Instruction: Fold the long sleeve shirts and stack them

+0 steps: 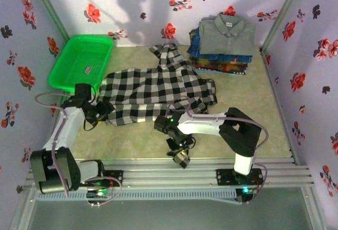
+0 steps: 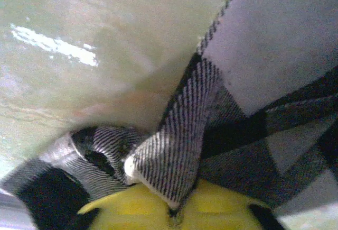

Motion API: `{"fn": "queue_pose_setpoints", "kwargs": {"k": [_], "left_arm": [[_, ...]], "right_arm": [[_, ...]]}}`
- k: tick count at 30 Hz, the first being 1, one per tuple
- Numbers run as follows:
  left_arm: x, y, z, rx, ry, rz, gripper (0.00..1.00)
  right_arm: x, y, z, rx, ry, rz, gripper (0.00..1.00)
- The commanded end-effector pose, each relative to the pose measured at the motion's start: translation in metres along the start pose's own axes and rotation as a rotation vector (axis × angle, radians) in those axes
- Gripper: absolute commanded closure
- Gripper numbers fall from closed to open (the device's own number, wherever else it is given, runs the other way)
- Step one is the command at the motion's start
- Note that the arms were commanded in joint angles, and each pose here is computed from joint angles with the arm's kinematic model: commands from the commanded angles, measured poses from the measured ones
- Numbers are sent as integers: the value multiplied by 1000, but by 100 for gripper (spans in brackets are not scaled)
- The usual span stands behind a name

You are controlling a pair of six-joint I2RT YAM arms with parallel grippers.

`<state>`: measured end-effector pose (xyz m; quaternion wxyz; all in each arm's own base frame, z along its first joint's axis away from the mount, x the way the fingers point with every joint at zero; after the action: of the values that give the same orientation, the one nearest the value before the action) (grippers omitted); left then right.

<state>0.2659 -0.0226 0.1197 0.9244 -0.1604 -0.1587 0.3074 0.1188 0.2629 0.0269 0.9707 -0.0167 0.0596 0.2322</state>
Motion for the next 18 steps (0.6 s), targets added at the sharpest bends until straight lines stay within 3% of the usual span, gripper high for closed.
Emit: {"fn": "queue_pose_setpoints", "kwargs": {"k": [1,6,10,14,18], "left_arm": [[0,-15,19,-53,-5,-18,29],[8,-29,28,-111,-43,-26,28],[10,-34,24,-132,-60,-35,28],[6,-37,16,-141,-63,-43,28],[0,-35,11,-137,-61,-43,28]], "right_arm": [[11,-13,20,-93,-70,32,99],[26,-28,86,-200,-195,163,100],[47,-59,130,-456,-265,278,100],[78,-80,158,-674,-301,371,100],[109,-92,179,-785,-363,398,100]]}}
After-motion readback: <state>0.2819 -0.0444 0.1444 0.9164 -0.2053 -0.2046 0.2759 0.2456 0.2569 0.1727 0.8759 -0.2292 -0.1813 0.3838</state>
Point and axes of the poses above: each hand's point on the last joint's axis, 136 mm out from that joint toward the fingers, its own z axis back along the fingers, its own y axis along the line the jaws close on, x = y × z, the point moved 1 cm from there along z, back along the fingers, and after that the axes turned 3 degrees about z, right-handed, at the moved point
